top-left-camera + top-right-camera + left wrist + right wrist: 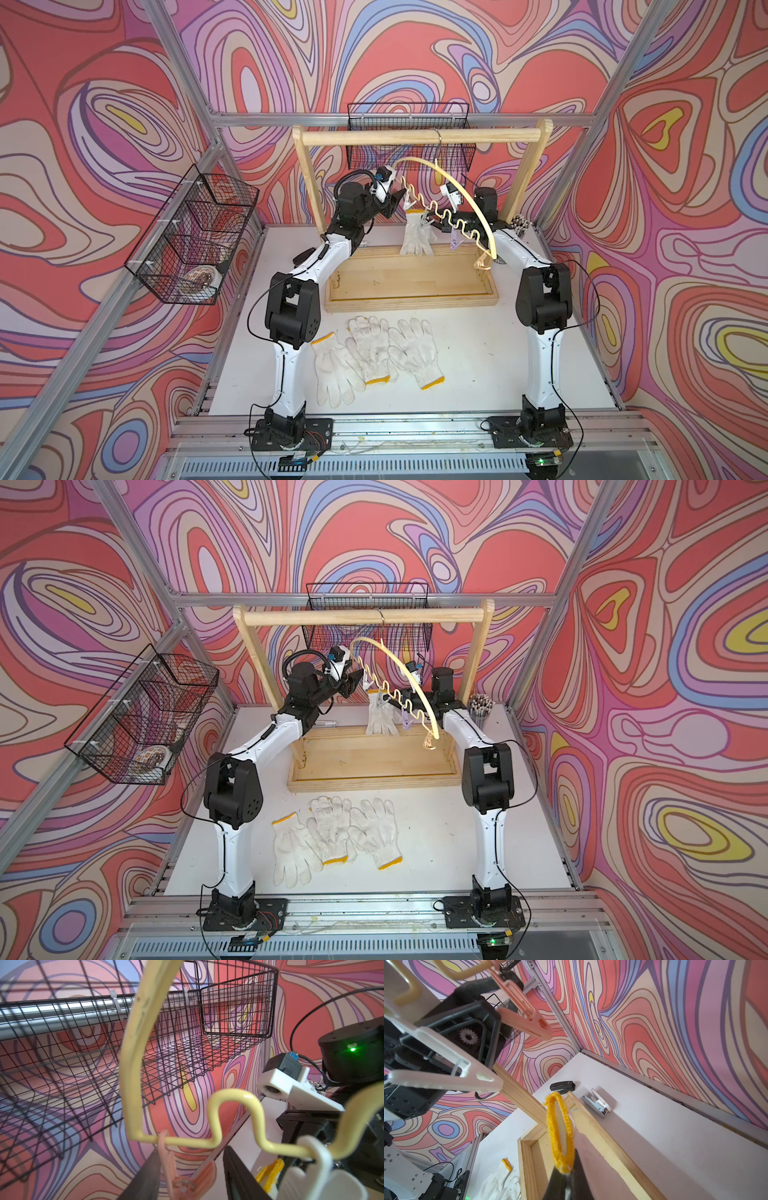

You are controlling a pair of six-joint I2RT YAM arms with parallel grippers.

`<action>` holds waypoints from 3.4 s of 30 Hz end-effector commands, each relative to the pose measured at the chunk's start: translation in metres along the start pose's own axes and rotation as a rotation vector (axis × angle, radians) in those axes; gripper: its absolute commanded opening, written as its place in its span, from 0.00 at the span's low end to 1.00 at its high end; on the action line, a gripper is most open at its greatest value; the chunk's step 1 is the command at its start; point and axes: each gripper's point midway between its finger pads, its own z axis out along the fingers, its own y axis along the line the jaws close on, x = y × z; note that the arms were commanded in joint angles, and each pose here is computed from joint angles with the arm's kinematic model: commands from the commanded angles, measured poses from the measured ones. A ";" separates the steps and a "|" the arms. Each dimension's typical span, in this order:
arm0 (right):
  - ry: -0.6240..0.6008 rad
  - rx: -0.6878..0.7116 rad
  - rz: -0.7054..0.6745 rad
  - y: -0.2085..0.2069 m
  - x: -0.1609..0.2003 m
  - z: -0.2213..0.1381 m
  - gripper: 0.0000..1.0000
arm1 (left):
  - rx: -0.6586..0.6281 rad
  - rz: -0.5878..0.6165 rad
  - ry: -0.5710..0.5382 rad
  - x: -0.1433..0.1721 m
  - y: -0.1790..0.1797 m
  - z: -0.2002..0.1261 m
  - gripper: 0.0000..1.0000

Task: Clip the gloves onto a hanger to dry
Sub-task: Open the clamp at the hanger, then clamp the glove onto the hanger.

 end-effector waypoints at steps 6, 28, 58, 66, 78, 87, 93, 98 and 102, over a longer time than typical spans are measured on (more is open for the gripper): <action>-0.004 -0.014 -0.024 0.003 -0.003 -0.002 0.00 | 0.000 0.032 0.011 -0.002 0.005 -0.001 0.41; -0.023 -0.166 -0.064 0.024 -0.023 0.008 0.00 | 0.085 -0.174 -0.061 -0.025 0.014 -0.020 0.02; 0.010 -0.208 -0.042 0.032 -0.027 0.035 0.00 | 0.275 -0.298 -0.056 -0.030 0.011 -0.036 0.00; 0.052 -0.144 -0.061 0.039 -0.014 0.051 0.00 | 0.303 -0.304 -0.048 -0.030 0.009 -0.039 0.00; 0.012 -0.183 -0.089 0.050 -0.034 0.054 0.00 | 0.334 -0.317 -0.030 -0.031 0.014 -0.050 0.00; 0.013 -0.265 -0.112 0.066 -0.044 0.051 0.00 | 0.337 -0.317 -0.030 -0.035 0.025 -0.062 0.00; 0.032 -0.298 -0.107 0.069 -0.036 0.050 0.00 | 0.382 -0.316 -0.019 -0.038 0.024 -0.061 0.00; 0.038 -0.318 -0.098 0.066 -0.035 0.053 0.00 | 0.483 -0.360 -0.015 -0.038 0.015 -0.062 0.00; 0.040 -0.336 -0.087 0.064 -0.032 0.054 0.00 | 0.560 -0.408 -0.020 -0.038 0.011 -0.063 0.00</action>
